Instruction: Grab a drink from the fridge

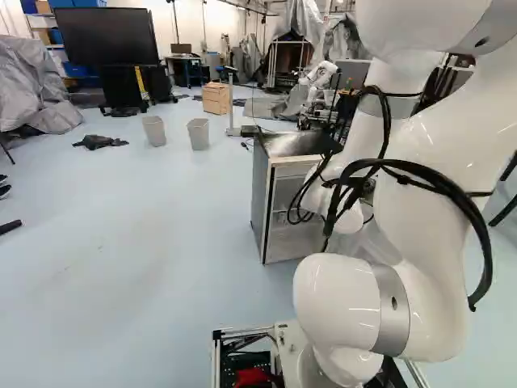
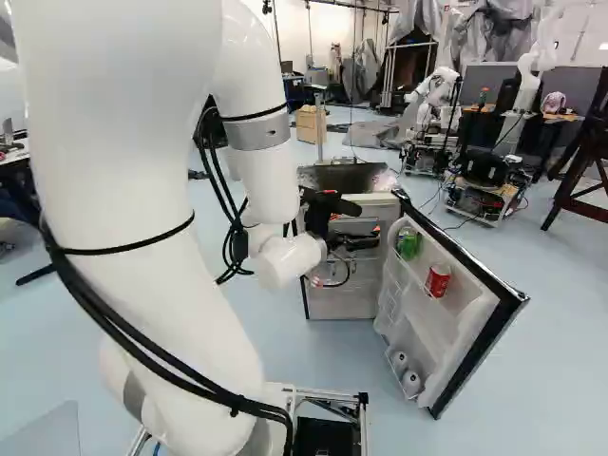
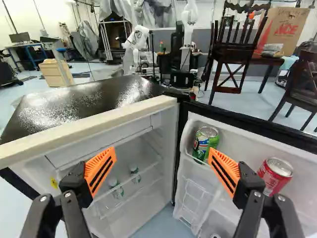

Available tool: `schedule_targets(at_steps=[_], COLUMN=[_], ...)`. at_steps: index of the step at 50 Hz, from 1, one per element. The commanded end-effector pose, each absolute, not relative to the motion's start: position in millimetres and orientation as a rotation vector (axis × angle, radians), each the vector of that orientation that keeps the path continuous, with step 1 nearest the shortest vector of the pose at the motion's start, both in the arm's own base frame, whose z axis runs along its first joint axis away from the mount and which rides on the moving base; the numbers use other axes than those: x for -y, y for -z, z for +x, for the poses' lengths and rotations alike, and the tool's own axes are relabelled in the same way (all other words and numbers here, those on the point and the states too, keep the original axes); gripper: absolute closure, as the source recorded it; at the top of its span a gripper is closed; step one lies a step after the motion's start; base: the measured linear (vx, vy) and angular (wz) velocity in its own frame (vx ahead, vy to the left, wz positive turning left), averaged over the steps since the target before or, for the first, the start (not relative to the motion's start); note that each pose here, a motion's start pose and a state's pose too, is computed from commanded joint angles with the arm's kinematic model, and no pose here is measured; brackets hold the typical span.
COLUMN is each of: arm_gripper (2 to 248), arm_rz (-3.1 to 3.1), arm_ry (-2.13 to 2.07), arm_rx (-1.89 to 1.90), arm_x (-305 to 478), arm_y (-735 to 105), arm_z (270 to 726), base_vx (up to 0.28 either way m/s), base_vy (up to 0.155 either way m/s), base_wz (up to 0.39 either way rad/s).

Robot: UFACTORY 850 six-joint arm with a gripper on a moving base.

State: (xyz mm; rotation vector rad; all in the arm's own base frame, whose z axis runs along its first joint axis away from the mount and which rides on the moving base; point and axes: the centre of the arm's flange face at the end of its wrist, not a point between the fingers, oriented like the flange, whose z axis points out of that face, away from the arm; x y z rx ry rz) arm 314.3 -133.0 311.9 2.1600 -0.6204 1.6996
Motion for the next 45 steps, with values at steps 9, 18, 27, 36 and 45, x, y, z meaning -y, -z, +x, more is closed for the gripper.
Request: schedule_targets(at_steps=[9, 18, 27, 36, 45], arm_gripper=[3, 3, 3, 3, 3], arm_rz=[2.189, 2.214, 2.235, 2.259, 2.282], arm_ry=[-1.666, -1.636, -1.609, -1.584, -1.558], arm_rx=[0.624, 0.627, 0.629, 0.625, 0.623], arm_x=[133, 134, 134, 132, 131], arm_y=[-303, -294, -285, -276, -267], arm_z=[315, 316, 317, 317, 318], base_vx=[0.000, 0.000, 0.000, 0.000, 0.000], base_vy=[0.000, 0.000, 0.000, 0.000, 0.000], base_wz=[0.000, 0.000, 0.000, 0.000, 0.000])
